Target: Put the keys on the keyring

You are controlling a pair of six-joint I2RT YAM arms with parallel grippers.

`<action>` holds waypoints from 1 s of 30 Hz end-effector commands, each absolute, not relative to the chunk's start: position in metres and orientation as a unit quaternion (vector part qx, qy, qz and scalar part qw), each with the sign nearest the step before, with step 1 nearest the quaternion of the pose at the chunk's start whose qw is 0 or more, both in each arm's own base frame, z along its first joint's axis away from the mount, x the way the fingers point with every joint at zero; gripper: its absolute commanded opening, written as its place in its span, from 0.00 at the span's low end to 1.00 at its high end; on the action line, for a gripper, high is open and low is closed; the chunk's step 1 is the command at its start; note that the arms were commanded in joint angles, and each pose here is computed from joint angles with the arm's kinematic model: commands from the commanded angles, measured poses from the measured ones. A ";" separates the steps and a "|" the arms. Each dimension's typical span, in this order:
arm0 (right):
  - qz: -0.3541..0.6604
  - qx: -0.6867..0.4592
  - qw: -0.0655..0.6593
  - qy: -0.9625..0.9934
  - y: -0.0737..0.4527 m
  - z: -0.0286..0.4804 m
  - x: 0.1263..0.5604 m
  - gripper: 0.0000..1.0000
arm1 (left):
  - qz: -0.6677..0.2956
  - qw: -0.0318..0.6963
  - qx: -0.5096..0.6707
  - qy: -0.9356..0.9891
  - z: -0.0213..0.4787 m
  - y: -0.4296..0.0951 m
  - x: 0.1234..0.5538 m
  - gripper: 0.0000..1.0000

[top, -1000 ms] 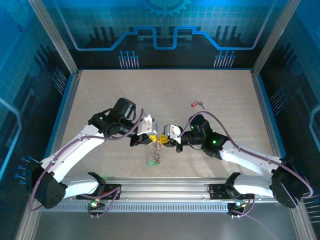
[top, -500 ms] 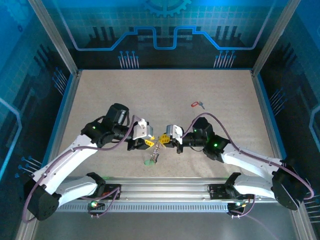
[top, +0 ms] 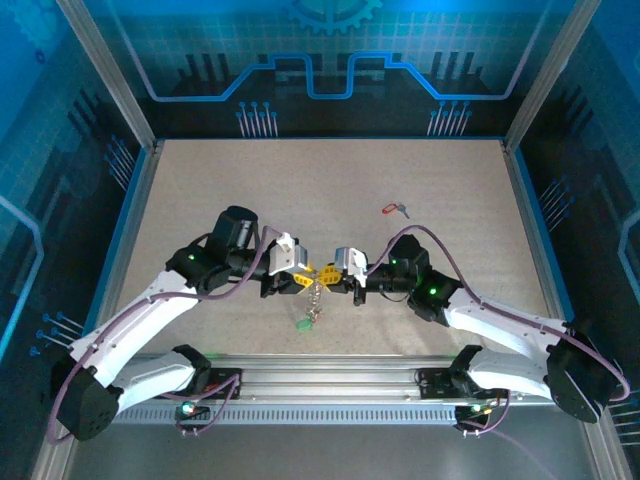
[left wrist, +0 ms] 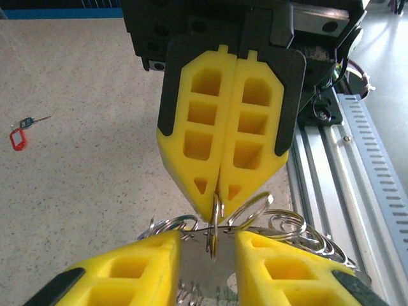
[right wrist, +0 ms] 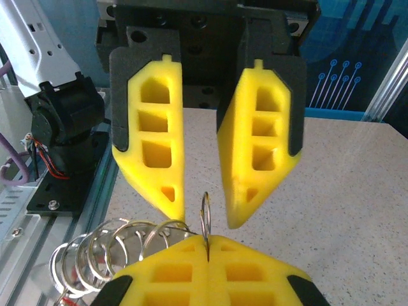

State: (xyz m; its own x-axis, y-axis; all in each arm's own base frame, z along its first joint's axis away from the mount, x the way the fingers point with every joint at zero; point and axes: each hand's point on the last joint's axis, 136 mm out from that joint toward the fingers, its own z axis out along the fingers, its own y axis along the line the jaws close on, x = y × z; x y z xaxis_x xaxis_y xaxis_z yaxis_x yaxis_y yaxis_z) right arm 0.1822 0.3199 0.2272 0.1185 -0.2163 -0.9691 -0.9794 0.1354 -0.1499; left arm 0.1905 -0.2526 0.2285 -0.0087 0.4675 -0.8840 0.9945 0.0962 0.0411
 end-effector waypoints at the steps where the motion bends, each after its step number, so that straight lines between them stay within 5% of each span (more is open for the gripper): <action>1: 0.379 -0.535 0.546 0.522 0.319 0.250 0.182 0.00 | -0.356 0.396 0.582 0.615 0.230 -0.255 0.187 0.23; 11: 0.371 -0.535 0.547 0.526 0.319 0.248 0.185 0.00 | -0.345 0.405 0.587 0.610 0.232 -0.252 0.187 0.00; 18: 0.364 -0.532 0.551 0.530 0.319 0.246 0.188 0.00 | -0.346 0.431 0.570 0.608 0.241 -0.255 0.194 0.00; 23: 0.370 -0.526 0.558 0.524 0.320 0.250 0.187 0.00 | -0.384 0.447 0.570 0.573 0.249 -0.261 0.183 0.17; 27: 0.372 -0.524 0.561 0.522 0.319 0.251 0.186 0.00 | -0.381 0.435 0.577 0.576 0.245 -0.259 0.180 0.00; 30: 0.375 -0.527 0.556 0.522 0.320 0.251 0.184 0.00 | -0.373 0.437 0.580 0.578 0.246 -0.257 0.180 0.00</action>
